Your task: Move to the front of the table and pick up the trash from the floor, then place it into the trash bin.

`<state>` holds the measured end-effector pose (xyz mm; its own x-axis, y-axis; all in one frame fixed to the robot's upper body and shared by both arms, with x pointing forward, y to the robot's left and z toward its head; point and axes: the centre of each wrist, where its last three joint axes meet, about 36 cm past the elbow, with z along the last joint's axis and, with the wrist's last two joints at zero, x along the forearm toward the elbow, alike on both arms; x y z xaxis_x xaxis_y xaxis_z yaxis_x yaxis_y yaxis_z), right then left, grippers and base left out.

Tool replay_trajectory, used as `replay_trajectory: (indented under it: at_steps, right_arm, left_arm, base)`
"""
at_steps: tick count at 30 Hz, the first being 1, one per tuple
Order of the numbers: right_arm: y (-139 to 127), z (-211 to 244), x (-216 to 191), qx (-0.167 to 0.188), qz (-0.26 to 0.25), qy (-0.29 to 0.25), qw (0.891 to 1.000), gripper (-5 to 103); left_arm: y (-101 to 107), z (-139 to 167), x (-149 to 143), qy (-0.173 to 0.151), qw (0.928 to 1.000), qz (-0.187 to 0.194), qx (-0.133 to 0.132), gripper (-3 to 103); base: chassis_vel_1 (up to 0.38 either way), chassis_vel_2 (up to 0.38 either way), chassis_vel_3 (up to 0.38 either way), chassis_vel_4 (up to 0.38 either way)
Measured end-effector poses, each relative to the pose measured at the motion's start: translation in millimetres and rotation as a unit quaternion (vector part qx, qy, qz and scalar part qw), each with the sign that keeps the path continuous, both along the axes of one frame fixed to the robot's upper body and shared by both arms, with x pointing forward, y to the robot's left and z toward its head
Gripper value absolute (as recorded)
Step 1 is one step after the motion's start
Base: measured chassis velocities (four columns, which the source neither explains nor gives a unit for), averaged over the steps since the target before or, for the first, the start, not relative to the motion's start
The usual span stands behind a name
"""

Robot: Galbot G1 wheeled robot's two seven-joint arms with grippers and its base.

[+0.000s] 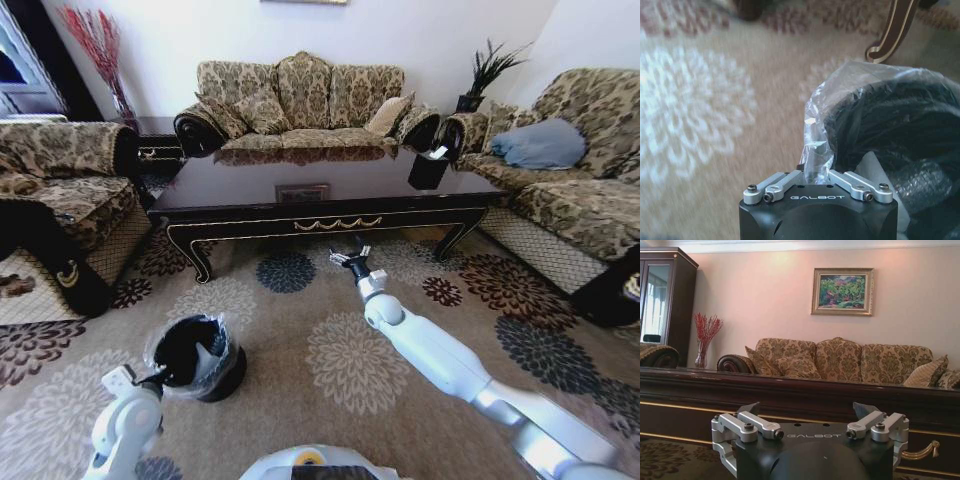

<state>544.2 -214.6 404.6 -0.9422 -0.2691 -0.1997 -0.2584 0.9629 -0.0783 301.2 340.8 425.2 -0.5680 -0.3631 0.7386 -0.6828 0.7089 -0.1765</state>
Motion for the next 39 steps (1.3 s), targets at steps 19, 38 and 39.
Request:
replay_trajectory:
  at_steps: [19,38,39]
  right_arm:
    - [-21.4,-17.0,-25.8,-0.021,-0.004,0.014,1.0,100]
    - [-73.9,-8.9,-63.8,0.01,-0.062,0.005,0.998,100]
    - [-80.3,-4.1,-69.6,0.009,-0.066,-0.003,0.998,100]
  left_arm:
    - [11.0,-30.5,3.2,-0.026,0.9966,0.043,0.065,20]
    - [29.1,56.7,-44.1,-0.302,0.8996,-0.133,0.286,90]
    - [38.5,64.8,-48.6,-0.325,0.8835,-0.156,0.299,95]
  base:
    - [0.0,0.0,0.0,0.0]
    - [0.0,0.0,0.0,0.0]
    - [0.0,0.0,0.0,0.0]
